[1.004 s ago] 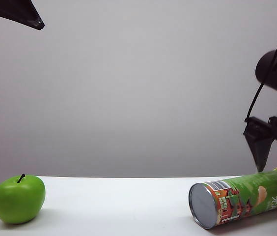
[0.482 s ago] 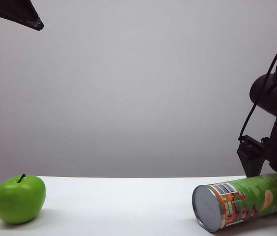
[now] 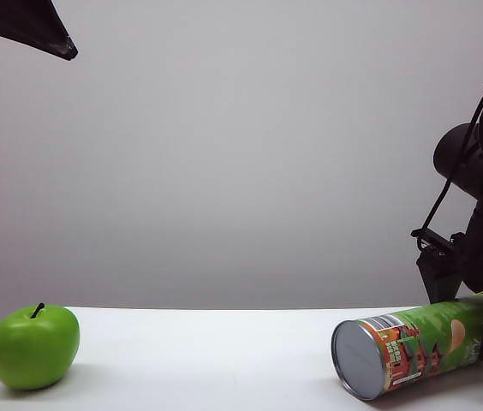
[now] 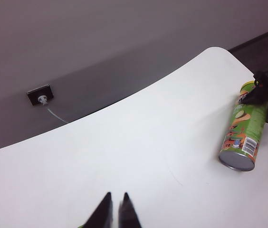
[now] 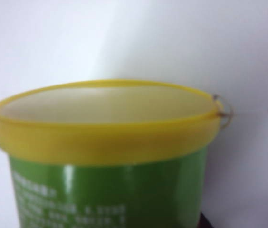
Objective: Pick up the green bucket of chips from the desk, place it near the apple, and finally stand it up.
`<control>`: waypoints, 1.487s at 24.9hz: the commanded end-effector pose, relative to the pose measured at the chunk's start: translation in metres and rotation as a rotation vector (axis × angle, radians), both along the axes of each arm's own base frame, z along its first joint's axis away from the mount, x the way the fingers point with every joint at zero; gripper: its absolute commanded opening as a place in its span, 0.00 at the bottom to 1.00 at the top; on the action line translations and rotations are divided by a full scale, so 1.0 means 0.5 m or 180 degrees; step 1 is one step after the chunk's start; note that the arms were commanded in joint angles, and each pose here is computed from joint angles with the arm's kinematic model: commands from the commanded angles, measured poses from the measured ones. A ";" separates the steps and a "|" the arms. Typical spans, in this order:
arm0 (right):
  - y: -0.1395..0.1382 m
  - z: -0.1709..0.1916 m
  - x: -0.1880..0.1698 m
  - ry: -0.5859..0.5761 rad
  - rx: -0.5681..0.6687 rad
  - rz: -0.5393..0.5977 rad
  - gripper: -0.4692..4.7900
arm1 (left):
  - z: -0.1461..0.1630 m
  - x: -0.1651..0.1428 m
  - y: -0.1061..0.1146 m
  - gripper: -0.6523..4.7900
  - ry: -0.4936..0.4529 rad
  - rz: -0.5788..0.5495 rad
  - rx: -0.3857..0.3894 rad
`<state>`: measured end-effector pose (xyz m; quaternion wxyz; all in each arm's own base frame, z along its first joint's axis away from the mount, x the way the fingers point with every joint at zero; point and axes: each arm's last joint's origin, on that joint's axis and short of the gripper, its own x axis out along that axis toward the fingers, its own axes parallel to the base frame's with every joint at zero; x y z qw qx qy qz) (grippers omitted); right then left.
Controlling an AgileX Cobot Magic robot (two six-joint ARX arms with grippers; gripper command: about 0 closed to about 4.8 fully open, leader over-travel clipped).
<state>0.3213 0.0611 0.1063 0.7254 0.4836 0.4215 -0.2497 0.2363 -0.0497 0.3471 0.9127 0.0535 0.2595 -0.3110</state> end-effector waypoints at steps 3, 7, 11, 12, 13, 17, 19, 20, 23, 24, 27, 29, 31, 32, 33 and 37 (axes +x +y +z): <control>-0.001 0.005 0.005 -0.0098 -0.0059 -0.0013 0.51 | -0.001 0.004 0.000 0.17 -0.0012 -0.0002 -0.0004; 0.006 0.032 0.037 -0.0741 -0.0371 0.0590 0.52 | 0.000 0.006 0.000 0.17 -0.0034 -0.0002 -0.0008; 0.016 0.079 0.071 -0.1177 -0.0735 0.1302 0.52 | 0.002 0.007 -0.001 0.17 -0.0071 -0.0002 -0.0014; 0.022 0.096 0.084 -0.1358 -0.0765 0.1556 0.52 | 0.003 0.007 -0.001 0.17 -0.0081 -0.0002 -0.0017; 0.025 0.107 0.091 -0.1454 -0.0800 0.1700 0.52 | 0.003 0.007 -0.001 0.17 -0.0083 -0.0002 -0.0017; 0.045 0.151 0.114 -0.1854 -0.0813 0.2250 0.52 | 0.003 0.008 -0.001 0.17 -0.0104 -0.0002 -0.0020; 0.062 0.176 0.123 -0.2156 -0.0865 0.2702 0.52 | 0.006 0.010 -0.001 0.17 -0.0150 -0.0003 -0.0027; 0.075 0.184 0.123 -0.2308 -0.0905 0.2890 0.52 | 0.006 0.010 -0.001 0.17 -0.0161 -0.0004 -0.0029; 0.105 0.201 0.122 -0.2706 -0.0910 0.3244 0.52 | 0.007 0.010 -0.001 0.17 -0.0173 -0.0004 -0.0031; 0.117 0.205 0.119 -0.2808 -0.0885 0.3320 0.52 | 0.006 0.011 -0.001 0.17 -0.0167 -0.0006 -0.0031; 0.155 0.217 0.110 -0.3094 -0.0973 0.3500 0.52 | 0.003 0.015 -0.002 0.17 -0.0158 -0.0011 -0.0033; 0.199 0.230 0.096 -0.3470 -0.1232 0.3763 0.52 | 0.001 0.022 -0.003 0.17 -0.0182 -0.0014 -0.0040; 0.245 0.233 0.080 -0.3812 -0.1495 0.4030 0.52 | -0.001 0.031 -0.006 0.17 -0.0210 -0.0047 -0.0077; 0.259 0.233 0.075 -0.3923 -0.1533 0.4077 0.52 | -0.002 0.032 -0.007 0.17 -0.0203 -0.0079 -0.0099; 0.270 0.233 0.073 -0.4034 -0.1534 0.4084 0.52 | -0.003 0.033 -0.007 0.17 -0.0192 -0.0100 -0.0110; 0.287 0.245 0.064 -0.4643 -0.1587 0.3953 0.52 | -0.004 0.035 -0.007 0.37 -0.0202 -0.0117 -0.0124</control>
